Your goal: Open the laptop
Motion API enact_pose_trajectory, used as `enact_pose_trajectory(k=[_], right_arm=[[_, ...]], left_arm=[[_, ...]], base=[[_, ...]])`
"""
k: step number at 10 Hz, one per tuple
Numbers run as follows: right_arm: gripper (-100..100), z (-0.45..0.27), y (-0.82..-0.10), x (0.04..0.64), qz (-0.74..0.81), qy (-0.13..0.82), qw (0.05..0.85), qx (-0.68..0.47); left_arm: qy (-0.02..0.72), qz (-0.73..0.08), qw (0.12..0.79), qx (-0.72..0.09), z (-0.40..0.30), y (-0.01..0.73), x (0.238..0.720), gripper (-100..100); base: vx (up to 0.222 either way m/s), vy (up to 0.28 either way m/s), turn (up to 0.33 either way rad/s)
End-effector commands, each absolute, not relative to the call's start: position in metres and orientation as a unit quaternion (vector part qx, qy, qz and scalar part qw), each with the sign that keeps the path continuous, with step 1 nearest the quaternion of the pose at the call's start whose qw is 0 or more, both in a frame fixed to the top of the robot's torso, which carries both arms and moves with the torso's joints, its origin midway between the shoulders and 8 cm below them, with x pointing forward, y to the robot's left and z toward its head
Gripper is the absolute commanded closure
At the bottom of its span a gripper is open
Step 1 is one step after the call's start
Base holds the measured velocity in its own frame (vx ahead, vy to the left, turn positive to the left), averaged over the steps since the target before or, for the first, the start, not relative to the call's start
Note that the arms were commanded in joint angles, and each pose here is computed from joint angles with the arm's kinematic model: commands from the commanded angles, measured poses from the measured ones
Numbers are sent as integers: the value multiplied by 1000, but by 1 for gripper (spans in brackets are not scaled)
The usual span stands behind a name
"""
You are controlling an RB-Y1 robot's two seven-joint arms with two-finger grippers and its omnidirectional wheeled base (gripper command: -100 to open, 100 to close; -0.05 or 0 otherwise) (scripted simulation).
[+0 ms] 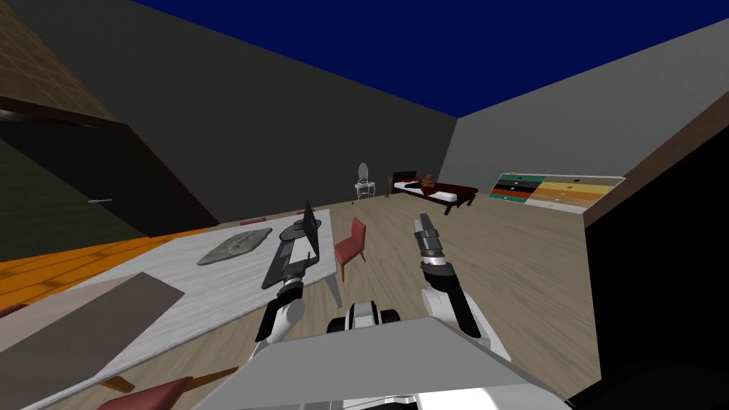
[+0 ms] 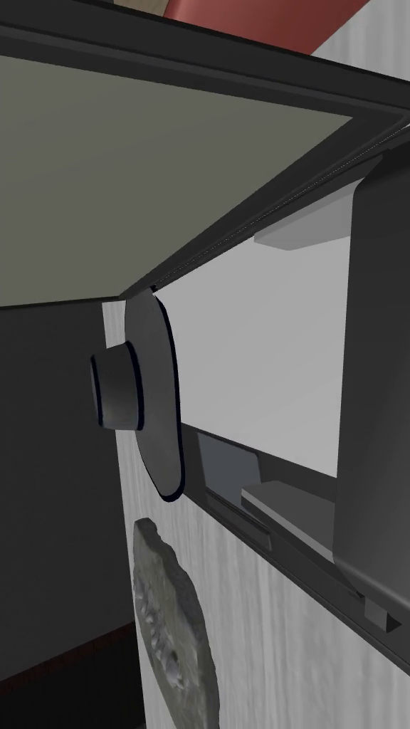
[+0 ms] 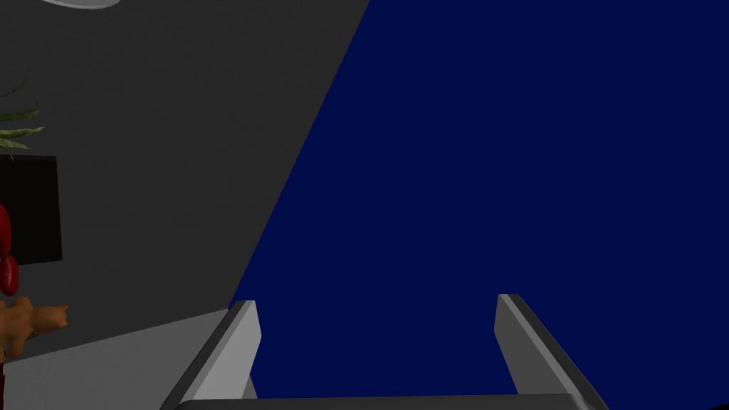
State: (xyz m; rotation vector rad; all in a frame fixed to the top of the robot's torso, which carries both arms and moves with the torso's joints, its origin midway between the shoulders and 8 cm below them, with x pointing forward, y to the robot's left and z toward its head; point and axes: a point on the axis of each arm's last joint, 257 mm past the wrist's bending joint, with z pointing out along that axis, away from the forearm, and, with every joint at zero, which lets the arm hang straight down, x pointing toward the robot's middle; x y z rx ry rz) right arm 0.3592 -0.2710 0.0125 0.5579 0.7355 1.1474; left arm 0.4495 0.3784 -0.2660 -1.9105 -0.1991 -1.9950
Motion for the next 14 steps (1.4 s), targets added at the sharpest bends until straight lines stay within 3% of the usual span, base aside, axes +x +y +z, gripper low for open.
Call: enact_pose_trajectory(k=[1, 8, 14], right_arm=[[0, 13, -271, 359, 523, 335, 741, 254], [0, 13, -271, 359, 523, 335, 741, 254], [0, 13, -271, 359, 523, 335, 741, 254]], left_arm=[[-67, -707, 179, -681, -259, 378, 455, -100], [-36, -705, 175, -686, -236, 385, 469, -100], [-91, -702, 123, -696, -243, 346, 475, -100]], base=[[21, -94, 98], [24, -80, 85], [12, -54, 58]])
